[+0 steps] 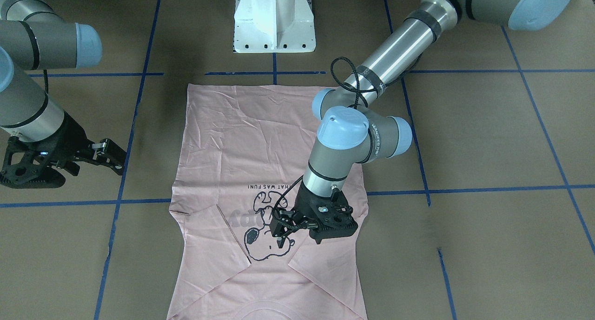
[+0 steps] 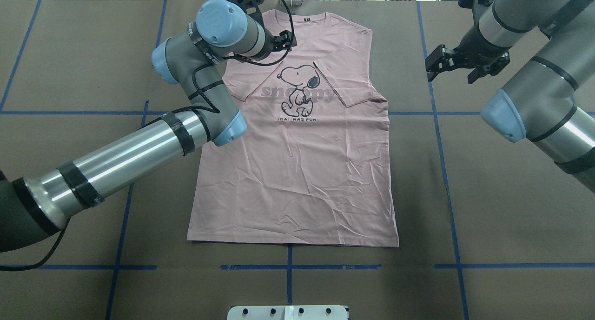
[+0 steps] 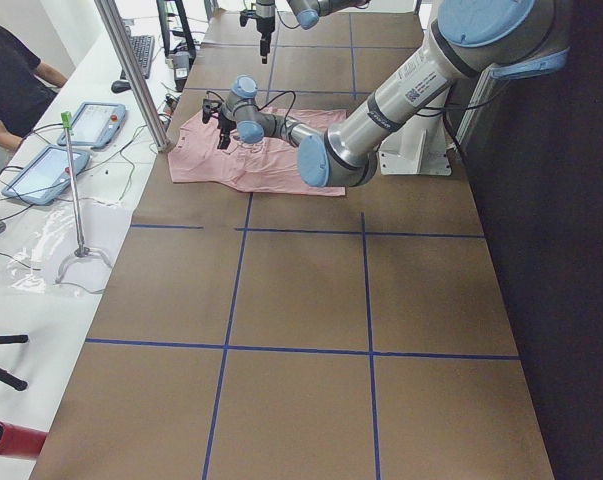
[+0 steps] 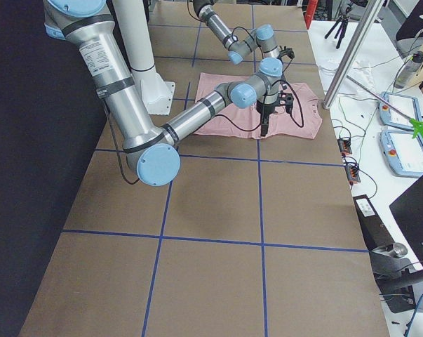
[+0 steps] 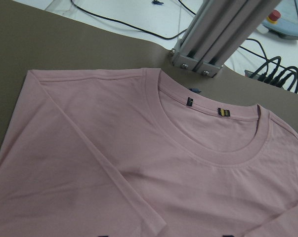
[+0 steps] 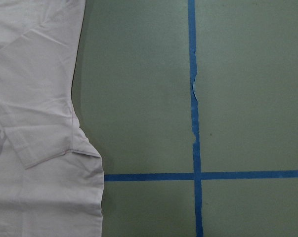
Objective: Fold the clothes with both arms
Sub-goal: 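Move both grippers toward the hem corners nearest the robot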
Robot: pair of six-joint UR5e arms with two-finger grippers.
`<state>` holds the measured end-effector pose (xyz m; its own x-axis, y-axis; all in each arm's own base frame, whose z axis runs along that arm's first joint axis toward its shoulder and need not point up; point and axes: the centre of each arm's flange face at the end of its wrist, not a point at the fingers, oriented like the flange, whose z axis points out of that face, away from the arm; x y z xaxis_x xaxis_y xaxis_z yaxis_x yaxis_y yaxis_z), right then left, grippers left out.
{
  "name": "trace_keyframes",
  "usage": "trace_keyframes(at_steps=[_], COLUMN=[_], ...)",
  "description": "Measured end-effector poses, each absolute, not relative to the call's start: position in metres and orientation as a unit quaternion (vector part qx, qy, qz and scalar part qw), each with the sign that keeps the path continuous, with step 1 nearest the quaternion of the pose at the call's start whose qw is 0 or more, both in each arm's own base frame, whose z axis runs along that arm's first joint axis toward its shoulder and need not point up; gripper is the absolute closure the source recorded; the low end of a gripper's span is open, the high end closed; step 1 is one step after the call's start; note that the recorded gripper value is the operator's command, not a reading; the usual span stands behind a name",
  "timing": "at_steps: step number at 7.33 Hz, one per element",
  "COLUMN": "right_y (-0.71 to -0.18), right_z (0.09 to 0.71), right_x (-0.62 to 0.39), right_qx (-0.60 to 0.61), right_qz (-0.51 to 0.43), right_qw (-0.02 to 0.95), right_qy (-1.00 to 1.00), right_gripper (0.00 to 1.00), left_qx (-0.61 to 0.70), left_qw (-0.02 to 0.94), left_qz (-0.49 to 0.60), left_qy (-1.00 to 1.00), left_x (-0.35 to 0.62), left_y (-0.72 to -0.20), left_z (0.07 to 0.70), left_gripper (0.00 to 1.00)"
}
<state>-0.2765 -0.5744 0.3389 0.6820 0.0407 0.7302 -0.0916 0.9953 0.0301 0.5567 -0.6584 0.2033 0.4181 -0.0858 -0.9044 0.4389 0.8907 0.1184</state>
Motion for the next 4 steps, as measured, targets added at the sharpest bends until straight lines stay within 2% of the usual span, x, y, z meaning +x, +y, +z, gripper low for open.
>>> trace_keyframes(at_steps=[2,4], right_y=[-0.530,-0.463], right_z=[0.343,0.348], right_x=[-0.289,-0.314], right_qx=[0.036,0.045], right_qz=[0.035,0.064], right_qw=[0.911,0.899], right_qy=[-0.409,-0.430], right_gripper=[0.00,0.00], left_qx=[0.136,0.137], left_qw=[0.835,0.848], left_qz=[-0.131,-0.101], left_qy=[0.516,0.502], left_x=[0.521,0.457], left_y=[-0.615,-0.551], left_z=[0.210,0.231], left_gripper=[0.00,0.00])
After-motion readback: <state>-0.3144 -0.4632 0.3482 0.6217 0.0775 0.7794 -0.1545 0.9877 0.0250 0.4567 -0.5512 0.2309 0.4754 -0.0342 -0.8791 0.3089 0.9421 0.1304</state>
